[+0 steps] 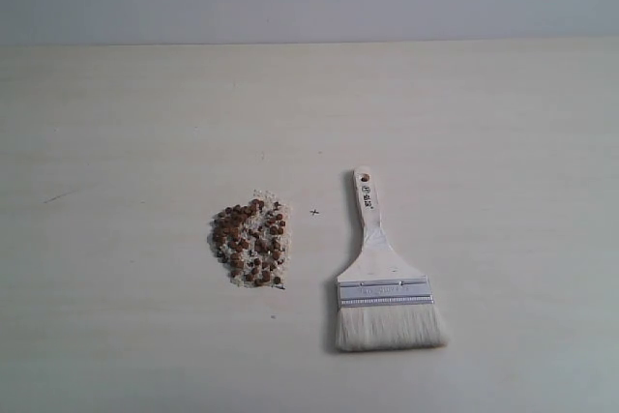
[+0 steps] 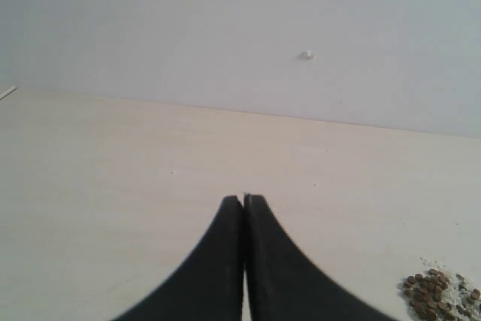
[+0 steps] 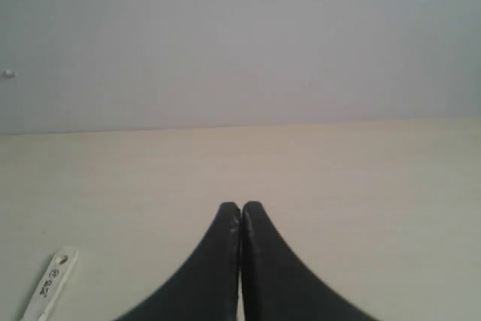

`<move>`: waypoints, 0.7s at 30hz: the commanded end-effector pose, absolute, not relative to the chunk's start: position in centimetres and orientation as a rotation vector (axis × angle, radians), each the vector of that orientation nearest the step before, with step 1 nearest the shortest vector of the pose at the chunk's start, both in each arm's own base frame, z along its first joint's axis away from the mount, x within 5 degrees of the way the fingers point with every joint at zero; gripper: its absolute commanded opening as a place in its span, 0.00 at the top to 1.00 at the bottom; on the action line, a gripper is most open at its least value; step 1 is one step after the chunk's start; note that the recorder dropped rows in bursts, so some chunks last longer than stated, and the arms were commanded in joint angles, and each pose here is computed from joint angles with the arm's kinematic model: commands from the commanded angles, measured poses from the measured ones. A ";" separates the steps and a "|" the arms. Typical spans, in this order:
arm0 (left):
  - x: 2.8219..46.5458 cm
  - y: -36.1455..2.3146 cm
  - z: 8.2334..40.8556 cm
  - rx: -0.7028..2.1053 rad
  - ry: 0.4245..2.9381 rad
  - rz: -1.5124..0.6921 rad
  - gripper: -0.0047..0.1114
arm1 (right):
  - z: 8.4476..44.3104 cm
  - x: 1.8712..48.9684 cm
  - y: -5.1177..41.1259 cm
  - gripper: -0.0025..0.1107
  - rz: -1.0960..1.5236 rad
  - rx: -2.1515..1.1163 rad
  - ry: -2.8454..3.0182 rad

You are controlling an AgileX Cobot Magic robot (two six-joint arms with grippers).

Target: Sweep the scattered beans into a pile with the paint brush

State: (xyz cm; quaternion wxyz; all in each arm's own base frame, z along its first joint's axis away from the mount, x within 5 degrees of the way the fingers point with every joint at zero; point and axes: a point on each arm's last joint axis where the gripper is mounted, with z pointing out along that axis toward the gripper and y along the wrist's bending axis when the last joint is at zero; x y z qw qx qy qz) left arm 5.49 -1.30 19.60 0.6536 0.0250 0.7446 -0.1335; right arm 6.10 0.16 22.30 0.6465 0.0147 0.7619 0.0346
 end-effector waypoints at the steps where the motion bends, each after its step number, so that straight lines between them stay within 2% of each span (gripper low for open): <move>1: 5.4 -1.3 19.6 0.056 1.686 -0.312 0.96 | 20.4 6.2 0.2 0.98 0.107 0.063 1.774; 6: 5.4 -1.3 19.6 0.056 1.686 -0.312 0.96 | 18.5 6.2 0.2 0.98 0.097 0.058 1.830; 21: 5.4 -1.3 19.6 0.056 1.686 -0.312 0.96 | 18.5 6.2 0.2 0.98 0.100 0.061 1.834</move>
